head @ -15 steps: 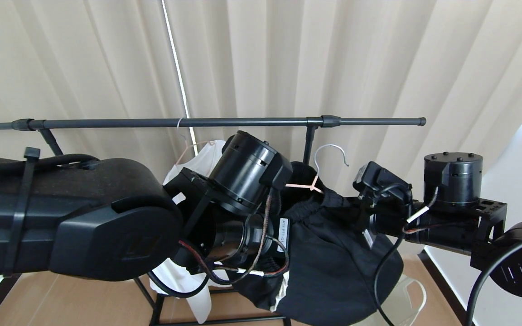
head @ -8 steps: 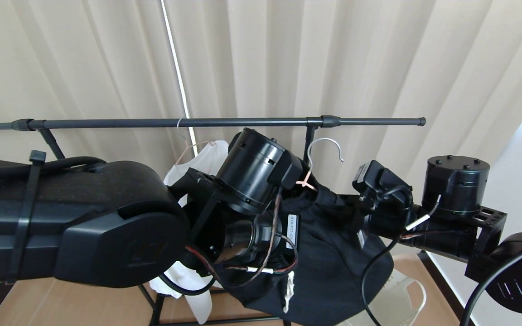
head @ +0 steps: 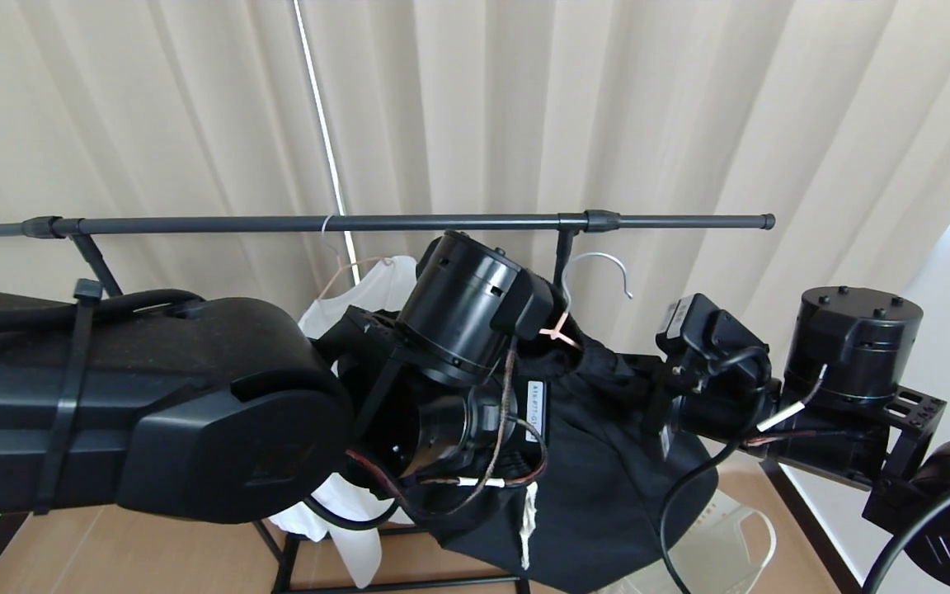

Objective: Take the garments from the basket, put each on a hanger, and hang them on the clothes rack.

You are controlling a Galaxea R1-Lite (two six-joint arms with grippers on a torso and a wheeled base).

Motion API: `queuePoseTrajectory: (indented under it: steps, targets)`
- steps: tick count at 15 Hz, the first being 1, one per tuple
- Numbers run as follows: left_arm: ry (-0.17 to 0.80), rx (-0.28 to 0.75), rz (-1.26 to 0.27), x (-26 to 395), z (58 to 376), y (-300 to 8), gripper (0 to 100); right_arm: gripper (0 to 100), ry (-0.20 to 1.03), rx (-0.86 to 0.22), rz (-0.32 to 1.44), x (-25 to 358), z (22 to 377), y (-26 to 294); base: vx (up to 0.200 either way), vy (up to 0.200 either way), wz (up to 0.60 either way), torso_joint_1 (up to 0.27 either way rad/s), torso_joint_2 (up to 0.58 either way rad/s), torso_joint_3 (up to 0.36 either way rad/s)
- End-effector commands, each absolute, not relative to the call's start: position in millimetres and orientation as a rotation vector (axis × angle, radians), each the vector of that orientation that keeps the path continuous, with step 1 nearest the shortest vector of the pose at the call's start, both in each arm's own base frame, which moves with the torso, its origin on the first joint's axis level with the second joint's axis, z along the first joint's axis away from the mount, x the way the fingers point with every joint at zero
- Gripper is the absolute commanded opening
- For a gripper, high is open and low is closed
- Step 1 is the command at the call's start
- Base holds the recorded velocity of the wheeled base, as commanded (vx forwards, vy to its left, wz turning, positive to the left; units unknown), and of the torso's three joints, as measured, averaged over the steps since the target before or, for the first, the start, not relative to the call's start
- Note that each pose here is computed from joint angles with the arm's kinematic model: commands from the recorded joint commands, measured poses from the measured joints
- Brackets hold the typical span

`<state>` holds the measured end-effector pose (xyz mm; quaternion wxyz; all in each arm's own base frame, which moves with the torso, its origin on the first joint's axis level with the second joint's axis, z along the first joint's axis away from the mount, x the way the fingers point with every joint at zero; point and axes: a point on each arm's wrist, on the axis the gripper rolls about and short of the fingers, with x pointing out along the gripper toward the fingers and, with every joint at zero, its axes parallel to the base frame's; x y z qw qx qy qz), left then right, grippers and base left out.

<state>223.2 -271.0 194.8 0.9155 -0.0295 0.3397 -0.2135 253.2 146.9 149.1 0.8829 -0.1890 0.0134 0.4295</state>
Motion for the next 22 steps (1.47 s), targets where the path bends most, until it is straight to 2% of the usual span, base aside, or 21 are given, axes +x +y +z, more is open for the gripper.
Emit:
queuePoseTrajectory:
  steps: [1,5,13,14,17,18,20,22]
  targets:
    - [0.708,-0.05,-0.432,223.9,190.4,-272.3,100,0,0.015,-0.393,0.893,250.7,152.8,145.7,0.0,0.0,0.0,0.0,0.0,0.0]
    - [0.697,-0.051,-0.446,213.4,196.8,-268.1,100,0,0.019,-0.393,0.891,253.5,151.6,146.3,0.0,0.0,0.0,0.0,0.0,0.0]
    - [0.634,-0.029,-0.453,176.1,219.1,-227.3,100,0,0.042,-0.386,0.905,259.1,144.5,144.3,0.0,0.0,0.0,0.0,0.0,0.0]
    - [0.617,0.007,-0.464,166.4,219.9,-213.3,100,0,0.047,-0.384,0.912,259.6,142.8,143.2,0.0,0.0,0.0,0.0,0.0,0.0]
    - [0.44,0.028,-0.531,155.6,217.2,-193.2,100,0,0.064,-0.379,0.942,261.4,136.9,141.9,0.0,0.0,0.0,0.0,0.0,0.0]
    - [0.387,0.08,-0.528,158.3,215.0,-184.5,100,0,0.064,-0.376,0.956,261.5,136.0,142.2,0.0,0.0,0.0,0.0,0.0,0.0]
    - [0.329,0.179,-0.537,159.7,221.6,-173.1,100,0,0.072,-0.371,0.977,260.0,133.6,141.0,0.0,0.0,0.0,0.0,0.0,0.0]
    - [0.314,0.184,-0.579,168.1,231.3,-169.3,100,0,0.069,-0.367,0.994,260.4,133.3,139.2,0.0,0.0,0.0,0.0,0.0,0.0]
